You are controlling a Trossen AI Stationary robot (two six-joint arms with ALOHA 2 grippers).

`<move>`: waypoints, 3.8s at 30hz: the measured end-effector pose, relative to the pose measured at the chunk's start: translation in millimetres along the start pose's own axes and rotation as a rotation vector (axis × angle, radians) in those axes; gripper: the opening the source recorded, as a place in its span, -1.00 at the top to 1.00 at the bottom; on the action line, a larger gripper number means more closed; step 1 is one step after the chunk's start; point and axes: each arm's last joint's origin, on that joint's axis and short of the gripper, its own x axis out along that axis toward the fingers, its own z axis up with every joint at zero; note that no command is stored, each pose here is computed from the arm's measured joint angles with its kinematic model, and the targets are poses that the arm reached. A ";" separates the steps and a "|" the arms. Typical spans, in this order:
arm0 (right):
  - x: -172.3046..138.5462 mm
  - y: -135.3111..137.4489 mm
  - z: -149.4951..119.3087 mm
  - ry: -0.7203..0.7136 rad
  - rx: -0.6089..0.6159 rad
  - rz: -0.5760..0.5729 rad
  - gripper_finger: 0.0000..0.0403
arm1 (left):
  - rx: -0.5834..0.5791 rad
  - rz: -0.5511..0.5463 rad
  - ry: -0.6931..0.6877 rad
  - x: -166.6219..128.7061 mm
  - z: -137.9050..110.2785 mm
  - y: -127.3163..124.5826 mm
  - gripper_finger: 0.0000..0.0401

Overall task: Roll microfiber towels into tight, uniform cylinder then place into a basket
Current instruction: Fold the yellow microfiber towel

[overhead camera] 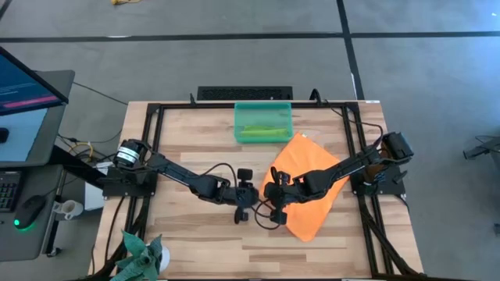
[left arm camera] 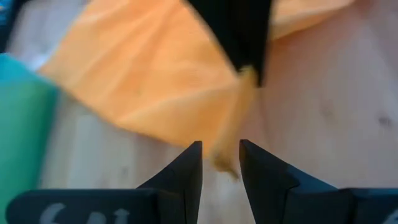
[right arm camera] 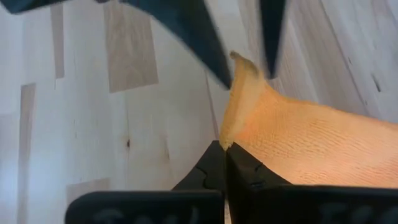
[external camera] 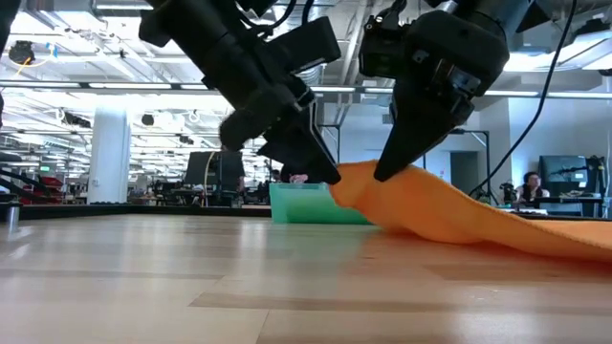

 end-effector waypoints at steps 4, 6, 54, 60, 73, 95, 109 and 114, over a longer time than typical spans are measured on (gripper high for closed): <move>0.0 0.1 0.7 -0.008 0.001 -0.001 0.93 | 0.030 -0.086 -0.008 -0.1 -0.1 -2.5 0.51; 0.0 0.9 2.6 -0.028 0.002 0.006 0.97 | 0.028 -0.086 -0.014 -0.1 0.6 -2.5 0.51; 18.2 2.8 -25.1 0.237 0.176 0.014 0.45 | 0.205 0.293 0.309 -34.0 2.2 -14.0 1.00; 13.5 13.7 -38.2 0.342 0.245 0.025 0.45 | 0.177 0.366 0.390 -41.2 -3.0 -9.1 1.00; 2.3 25.6 -40.7 0.468 0.223 0.063 0.45 | 0.186 0.315 0.427 -42.3 -6.0 -10.1 1.00; -14.5 56.2 -60.5 0.049 0.212 -0.388 0.45 | -0.197 -0.133 0.551 -61.6 -12.8 -56.7 1.00; -13.0 47.1 -61.4 0.146 0.318 -0.393 0.45 | -0.250 -0.337 0.493 -77.6 -6.6 -94.3 1.00; -13.7 49.6 -63.0 0.151 0.287 -0.383 0.45 | -0.246 -0.303 0.466 -75.4 -5.1 -91.6 1.00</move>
